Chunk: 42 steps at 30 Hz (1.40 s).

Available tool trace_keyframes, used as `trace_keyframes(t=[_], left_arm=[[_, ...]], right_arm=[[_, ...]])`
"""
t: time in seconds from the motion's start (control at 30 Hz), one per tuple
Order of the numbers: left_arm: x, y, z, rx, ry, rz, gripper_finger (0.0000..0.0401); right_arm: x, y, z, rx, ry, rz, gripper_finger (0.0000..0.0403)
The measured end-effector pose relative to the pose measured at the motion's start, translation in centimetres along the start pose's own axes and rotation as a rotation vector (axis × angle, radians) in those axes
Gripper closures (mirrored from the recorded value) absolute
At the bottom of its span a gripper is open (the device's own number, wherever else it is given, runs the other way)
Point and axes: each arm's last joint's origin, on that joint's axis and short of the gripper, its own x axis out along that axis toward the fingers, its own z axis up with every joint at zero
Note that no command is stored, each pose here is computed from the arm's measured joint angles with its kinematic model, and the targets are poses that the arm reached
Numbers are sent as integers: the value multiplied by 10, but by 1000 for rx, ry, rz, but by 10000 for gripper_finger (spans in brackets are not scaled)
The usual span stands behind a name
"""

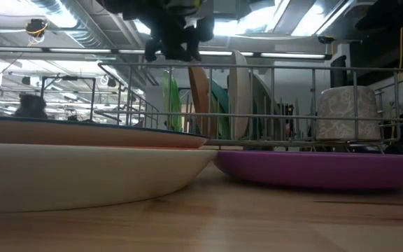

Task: Sort dishes
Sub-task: Adjust the brown plate on the dish rack

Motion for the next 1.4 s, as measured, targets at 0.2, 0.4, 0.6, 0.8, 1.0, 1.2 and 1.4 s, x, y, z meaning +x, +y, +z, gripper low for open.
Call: trace_keyframes(t=[0.2,0.4,0.6,0.8,1.0,1.2,1.4], left_arm=[[0,3,-7,41,52,21,313],[-6,-1,-11,51,73,1,313],[-17,-10,-14,61,79,-39,313],[-27,-17,-18,76,84,-75,313],[-34,-21,-18,79,86,-98,313],[-44,-26,-18,83,88,-130,313],[-53,-31,-20,94,89,-162,313]], right_arm=[[0,0,0,0,0,0,224],[0,0,0,0,0,0,224],[0,0,0,0,0,0,224],[0,0,0,0,1,0,223],[0,0,0,4,1,0,224],[0,0,0,6,1,0,224],[0,0,0,6,1,0,224]])
